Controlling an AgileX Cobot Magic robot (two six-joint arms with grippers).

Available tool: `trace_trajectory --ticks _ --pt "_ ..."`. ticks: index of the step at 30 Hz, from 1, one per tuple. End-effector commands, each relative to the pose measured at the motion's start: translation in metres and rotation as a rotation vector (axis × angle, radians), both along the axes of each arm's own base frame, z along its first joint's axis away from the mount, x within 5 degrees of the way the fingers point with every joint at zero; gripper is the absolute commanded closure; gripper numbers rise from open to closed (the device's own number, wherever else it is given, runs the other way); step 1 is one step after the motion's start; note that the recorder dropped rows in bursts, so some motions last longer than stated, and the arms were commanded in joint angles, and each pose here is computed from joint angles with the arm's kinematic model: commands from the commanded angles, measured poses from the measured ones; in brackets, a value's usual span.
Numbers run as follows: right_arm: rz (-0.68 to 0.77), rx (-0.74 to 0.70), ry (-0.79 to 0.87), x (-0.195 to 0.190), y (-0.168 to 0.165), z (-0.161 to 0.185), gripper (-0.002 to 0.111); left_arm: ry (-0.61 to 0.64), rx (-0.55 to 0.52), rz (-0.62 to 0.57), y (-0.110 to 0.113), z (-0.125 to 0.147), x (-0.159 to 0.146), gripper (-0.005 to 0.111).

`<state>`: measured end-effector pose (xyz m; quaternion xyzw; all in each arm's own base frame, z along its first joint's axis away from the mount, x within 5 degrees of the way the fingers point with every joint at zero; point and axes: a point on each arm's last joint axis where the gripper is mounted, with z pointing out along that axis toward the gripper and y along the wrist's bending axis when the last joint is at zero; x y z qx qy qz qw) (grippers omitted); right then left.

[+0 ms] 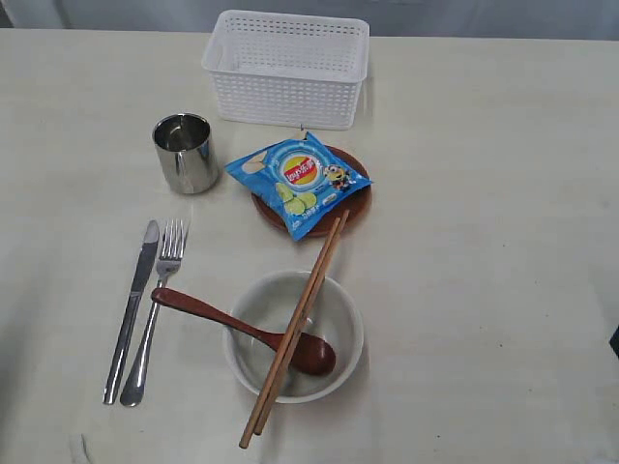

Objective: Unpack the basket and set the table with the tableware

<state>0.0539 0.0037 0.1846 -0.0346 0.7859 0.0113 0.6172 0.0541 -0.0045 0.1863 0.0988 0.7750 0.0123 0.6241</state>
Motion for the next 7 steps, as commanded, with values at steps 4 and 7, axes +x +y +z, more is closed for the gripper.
trace_trajectory --ticks 4,7 --pt "-0.002 -0.002 -0.008 0.0 -0.0001 -0.0003 0.109 0.0 0.004 0.003 0.0002 -0.0012 0.0 0.107" --pt "-0.002 -0.002 -0.008 0.0 -0.0001 -0.0003 0.109 0.002 0.005 0.003 0.0003 -0.0014 -0.0001 0.107"
